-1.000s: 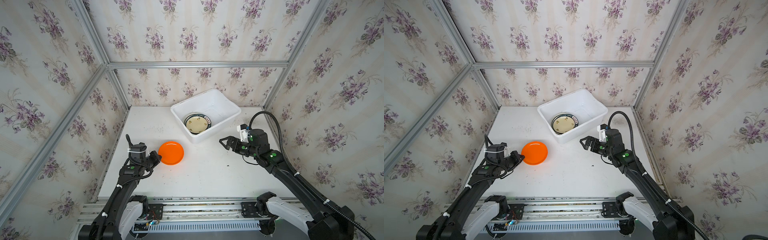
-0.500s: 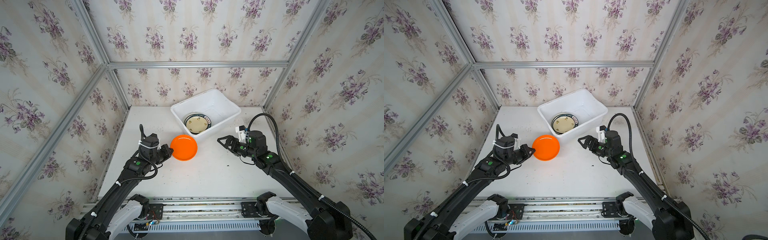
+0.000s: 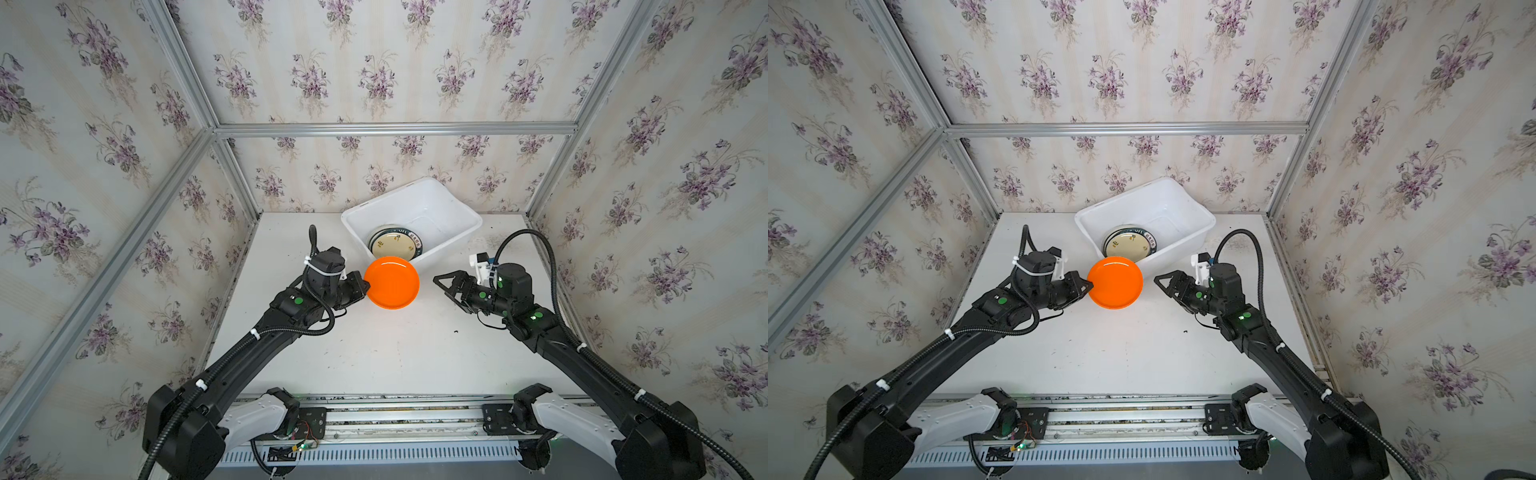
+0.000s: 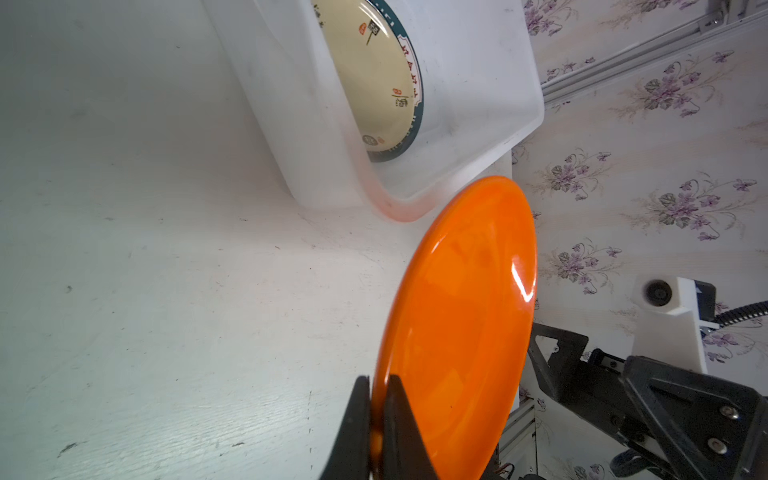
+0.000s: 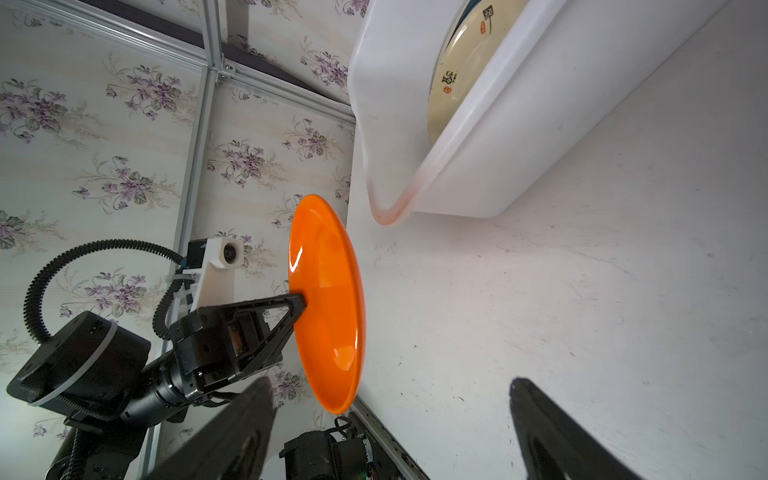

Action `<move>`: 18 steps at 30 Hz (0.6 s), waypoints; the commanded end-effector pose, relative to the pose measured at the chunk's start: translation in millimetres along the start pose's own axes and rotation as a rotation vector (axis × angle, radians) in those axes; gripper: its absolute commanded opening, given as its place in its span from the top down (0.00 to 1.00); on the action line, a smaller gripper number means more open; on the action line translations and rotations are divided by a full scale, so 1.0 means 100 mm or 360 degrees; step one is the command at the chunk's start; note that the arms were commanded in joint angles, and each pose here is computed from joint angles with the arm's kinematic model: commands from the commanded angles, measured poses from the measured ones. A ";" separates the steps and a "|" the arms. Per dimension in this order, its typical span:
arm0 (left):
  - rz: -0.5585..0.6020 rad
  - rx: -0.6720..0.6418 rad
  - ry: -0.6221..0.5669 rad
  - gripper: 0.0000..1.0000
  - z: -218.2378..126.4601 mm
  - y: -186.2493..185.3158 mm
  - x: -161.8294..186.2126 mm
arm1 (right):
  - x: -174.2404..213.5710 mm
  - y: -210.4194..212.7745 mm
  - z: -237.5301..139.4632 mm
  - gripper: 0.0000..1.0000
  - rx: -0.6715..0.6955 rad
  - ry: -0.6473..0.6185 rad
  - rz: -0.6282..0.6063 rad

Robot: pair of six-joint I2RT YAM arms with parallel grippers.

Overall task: Place the plates into the plastic bin on the countertop
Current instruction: 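Tilt the orange plate upright and carry it toward the right gripper, then grasp the orange plate's rim with the right gripper while the left releases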

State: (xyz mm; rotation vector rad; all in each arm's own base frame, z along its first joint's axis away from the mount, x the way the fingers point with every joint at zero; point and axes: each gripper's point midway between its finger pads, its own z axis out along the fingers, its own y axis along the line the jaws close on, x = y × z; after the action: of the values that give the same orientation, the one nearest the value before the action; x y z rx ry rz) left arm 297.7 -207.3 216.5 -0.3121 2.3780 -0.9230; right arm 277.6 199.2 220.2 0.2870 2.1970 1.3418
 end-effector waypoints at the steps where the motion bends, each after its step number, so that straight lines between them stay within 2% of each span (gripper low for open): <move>1: 0.0035 0.0094 -0.0024 1.00 0.04 -0.25 -0.07 | -0.06 0.16 -0.04 0.14 -0.0090 -0.0046 -0.0038; 8: 0.0097 0.0160 0.0073 1.00 0.23 -0.55 0.06 | -0.07 0.16 -0.03 0.29 -0.0093 -0.0049 -0.0020; 16: 0.0132 0.0202 0.0131 1.00 0.31 -0.68 0.16 | -0.07 0.17 -0.03 0.71 -0.0104 -0.0056 -0.0005; 18: 0.0131 0.0202 0.0142 1.00 0.32 -0.66 0.18 | -0.08 0.17 -0.03 0.75 -0.0105 -0.0063 0.0000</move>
State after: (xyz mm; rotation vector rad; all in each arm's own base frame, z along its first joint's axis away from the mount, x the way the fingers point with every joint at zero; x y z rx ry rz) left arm 300.1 -275.0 227.4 -0.1378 2.4121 -1.0235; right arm 278.8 198.6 227.1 0.3093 2.1645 1.3643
